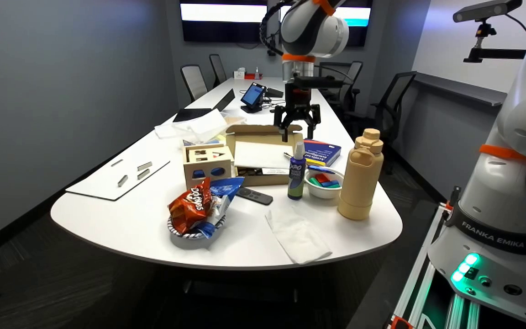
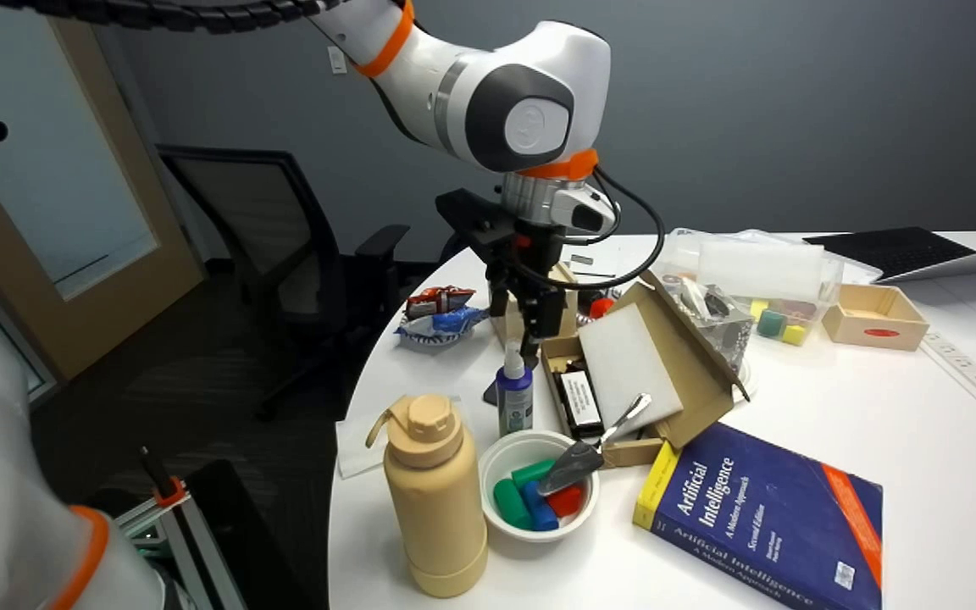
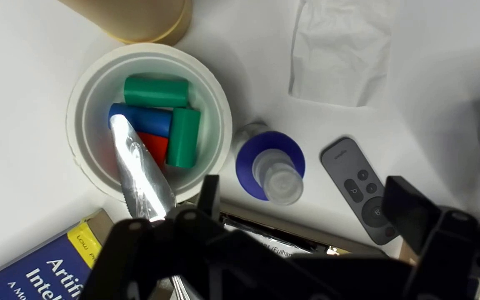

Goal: Remove the cap from the blue bottle

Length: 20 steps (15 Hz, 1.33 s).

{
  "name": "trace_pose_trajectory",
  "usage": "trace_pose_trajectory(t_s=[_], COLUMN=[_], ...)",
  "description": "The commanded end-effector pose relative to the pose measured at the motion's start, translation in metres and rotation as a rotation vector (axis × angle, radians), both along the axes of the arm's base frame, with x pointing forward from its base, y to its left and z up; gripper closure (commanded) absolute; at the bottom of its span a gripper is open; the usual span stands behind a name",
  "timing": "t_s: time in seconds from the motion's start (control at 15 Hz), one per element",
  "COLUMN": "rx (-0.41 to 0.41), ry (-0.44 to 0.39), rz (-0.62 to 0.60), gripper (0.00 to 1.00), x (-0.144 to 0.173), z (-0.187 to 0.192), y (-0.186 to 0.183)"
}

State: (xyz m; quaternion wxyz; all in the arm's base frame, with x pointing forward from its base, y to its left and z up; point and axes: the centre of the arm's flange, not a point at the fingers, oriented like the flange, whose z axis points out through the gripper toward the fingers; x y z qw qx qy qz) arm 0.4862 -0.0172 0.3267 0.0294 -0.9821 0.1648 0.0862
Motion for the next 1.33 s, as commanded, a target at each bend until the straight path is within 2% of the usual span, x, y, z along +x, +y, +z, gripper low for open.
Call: trace_pose_trajectory(t_s=[0.0, 0.13, 0.2, 0.27, 0.87, 1.27], rx=[0.001, -0.002, -0.004, -0.006, -0.025, -0.06], ry=[-0.024, -0.03, -0.033, -0.038, -0.041, -0.054], rz=[-0.004, -0.003, -0.004, -0.004, -0.018, -0.025], gripper=[0.0, 0.0, 0.25, 0.26, 0.96, 0.94], x=[0.001, 0.003, 0.003, 0.003, 0.003, 0.004], z=[-0.006, -0.008, -0.008, -0.008, -0.006, 0.005], y=[0.002, 0.002, 0.002, 0.002, -0.001, 0.0])
